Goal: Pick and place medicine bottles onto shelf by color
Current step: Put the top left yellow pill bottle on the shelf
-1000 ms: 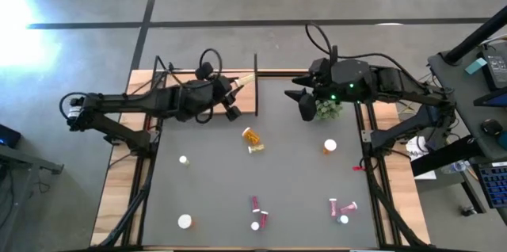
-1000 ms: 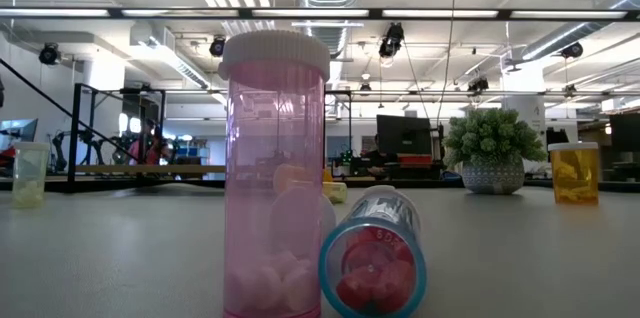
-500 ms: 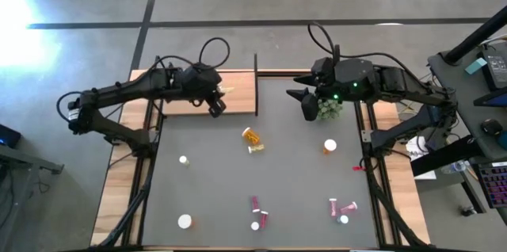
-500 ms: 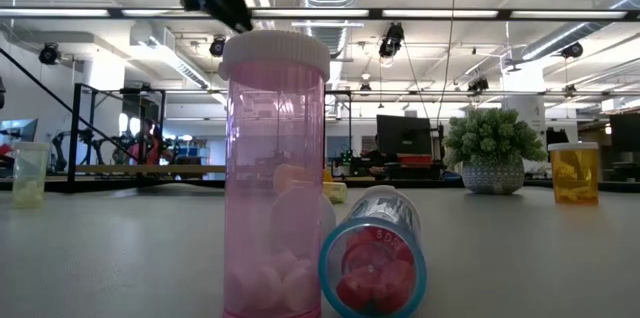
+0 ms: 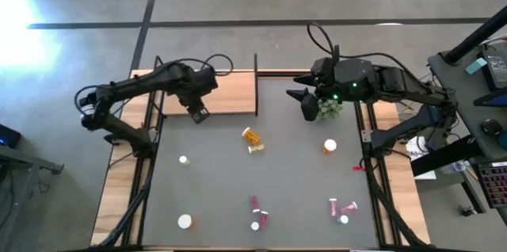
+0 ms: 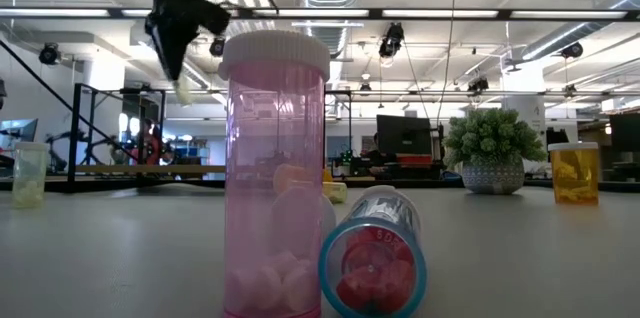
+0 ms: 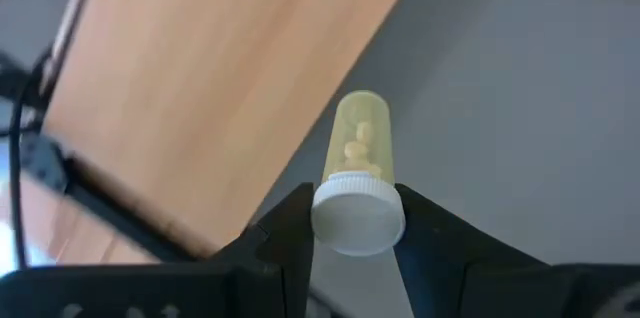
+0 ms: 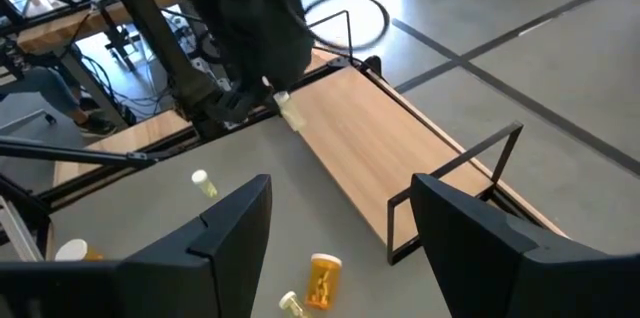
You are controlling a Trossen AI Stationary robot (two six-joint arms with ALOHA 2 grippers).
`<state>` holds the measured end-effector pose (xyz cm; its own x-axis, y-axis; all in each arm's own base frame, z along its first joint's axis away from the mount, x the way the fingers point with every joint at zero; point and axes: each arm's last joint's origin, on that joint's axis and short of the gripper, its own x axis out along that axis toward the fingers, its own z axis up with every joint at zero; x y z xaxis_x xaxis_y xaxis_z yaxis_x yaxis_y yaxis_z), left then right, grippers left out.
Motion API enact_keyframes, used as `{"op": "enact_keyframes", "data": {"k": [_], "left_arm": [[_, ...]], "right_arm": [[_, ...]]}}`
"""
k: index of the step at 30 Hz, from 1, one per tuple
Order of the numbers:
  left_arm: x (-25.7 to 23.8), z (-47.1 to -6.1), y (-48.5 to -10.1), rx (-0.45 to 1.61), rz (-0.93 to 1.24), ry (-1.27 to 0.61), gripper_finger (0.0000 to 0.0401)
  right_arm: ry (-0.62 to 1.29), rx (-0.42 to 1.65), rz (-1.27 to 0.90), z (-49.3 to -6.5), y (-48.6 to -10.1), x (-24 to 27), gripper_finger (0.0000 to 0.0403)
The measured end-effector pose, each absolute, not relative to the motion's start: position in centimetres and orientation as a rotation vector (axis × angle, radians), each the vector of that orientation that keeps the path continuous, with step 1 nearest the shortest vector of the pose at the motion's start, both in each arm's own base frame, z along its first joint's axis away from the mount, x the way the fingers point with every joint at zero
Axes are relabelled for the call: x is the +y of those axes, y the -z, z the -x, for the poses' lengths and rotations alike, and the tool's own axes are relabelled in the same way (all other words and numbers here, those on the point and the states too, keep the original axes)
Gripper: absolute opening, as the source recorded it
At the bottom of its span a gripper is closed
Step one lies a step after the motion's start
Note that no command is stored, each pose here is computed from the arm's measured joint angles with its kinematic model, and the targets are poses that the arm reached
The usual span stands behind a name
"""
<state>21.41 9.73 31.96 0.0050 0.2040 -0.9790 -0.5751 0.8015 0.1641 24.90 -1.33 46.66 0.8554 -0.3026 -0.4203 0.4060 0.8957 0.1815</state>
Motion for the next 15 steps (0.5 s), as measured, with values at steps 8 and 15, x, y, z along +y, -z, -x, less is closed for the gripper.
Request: {"op": "enact_keyframes", "data": {"k": [8, 15], "left_arm": [[10.8, -22.4, -29.8, 1.646, 0.249, -0.558, 0.0103], [12.3, -22.4, -28.9, 1.686, 0.268, -0.618, 0.0103]], "right_arm": [[0.377, 0.396, -0.270, -24.9, -46.6, -1.3, 0.0229], [0.377, 0.395, -0.270, -24.9, -46.7, -1.3, 0.0229]]}}
